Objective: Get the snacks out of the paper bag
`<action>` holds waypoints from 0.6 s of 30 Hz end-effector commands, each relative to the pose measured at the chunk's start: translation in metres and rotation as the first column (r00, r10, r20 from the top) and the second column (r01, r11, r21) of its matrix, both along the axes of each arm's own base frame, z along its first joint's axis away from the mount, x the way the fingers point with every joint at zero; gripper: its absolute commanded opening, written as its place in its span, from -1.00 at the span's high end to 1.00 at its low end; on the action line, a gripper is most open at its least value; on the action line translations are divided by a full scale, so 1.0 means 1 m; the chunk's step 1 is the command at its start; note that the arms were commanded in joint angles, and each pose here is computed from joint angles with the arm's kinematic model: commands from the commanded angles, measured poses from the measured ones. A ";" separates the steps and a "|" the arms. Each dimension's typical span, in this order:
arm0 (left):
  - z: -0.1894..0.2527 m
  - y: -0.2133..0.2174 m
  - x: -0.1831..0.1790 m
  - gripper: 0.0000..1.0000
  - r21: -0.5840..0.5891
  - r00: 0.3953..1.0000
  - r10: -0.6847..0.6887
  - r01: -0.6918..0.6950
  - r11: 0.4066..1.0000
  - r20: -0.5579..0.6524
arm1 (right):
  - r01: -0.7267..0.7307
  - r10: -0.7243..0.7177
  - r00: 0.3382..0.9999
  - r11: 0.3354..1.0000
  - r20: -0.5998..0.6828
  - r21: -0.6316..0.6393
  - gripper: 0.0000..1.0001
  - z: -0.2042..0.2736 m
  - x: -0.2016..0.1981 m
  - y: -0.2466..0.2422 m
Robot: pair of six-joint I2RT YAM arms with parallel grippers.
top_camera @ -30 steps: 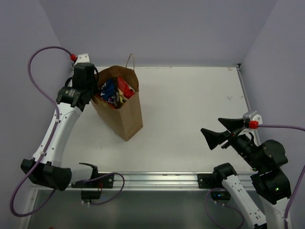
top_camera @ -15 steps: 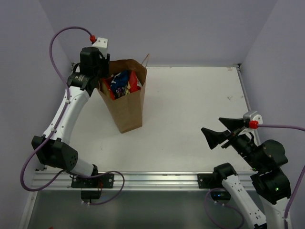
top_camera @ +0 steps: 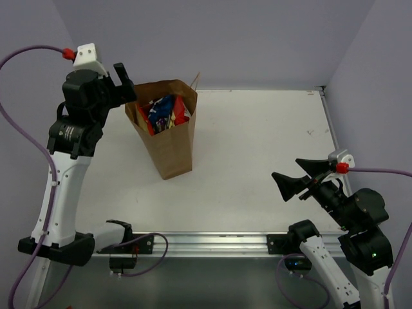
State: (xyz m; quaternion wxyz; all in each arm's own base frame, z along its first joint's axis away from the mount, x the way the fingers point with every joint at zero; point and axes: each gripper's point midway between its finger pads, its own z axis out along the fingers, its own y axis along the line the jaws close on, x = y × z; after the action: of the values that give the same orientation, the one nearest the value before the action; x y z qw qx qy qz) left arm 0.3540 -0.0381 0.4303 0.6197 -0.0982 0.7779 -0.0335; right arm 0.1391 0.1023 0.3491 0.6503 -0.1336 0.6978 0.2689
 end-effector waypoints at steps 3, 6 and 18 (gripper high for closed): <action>-0.050 -0.003 -0.035 -1.00 -0.144 0.989 0.020 -0.041 0.989 -0.144 | -0.003 0.003 1.000 1.000 0.015 -0.008 -0.98 0.005 0.004 0.001; -0.072 -0.009 -0.037 -0.95 -0.190 0.984 0.009 -0.043 0.981 -0.177 | -0.009 0.009 1.000 1.000 0.014 -0.009 -0.98 0.004 0.004 0.003; -0.123 -0.010 -0.018 -0.59 -0.227 0.959 0.071 -0.136 0.964 -0.273 | -0.023 0.023 1.000 1.000 0.009 -0.010 -0.98 0.003 0.005 0.005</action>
State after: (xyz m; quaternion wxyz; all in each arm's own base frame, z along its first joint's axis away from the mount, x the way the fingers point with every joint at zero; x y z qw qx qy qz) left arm 0.3270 -0.0494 0.3080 0.4874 -0.1908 0.8487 -0.0758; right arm 0.1411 0.1034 0.3477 0.6465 -0.1342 0.7011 0.2692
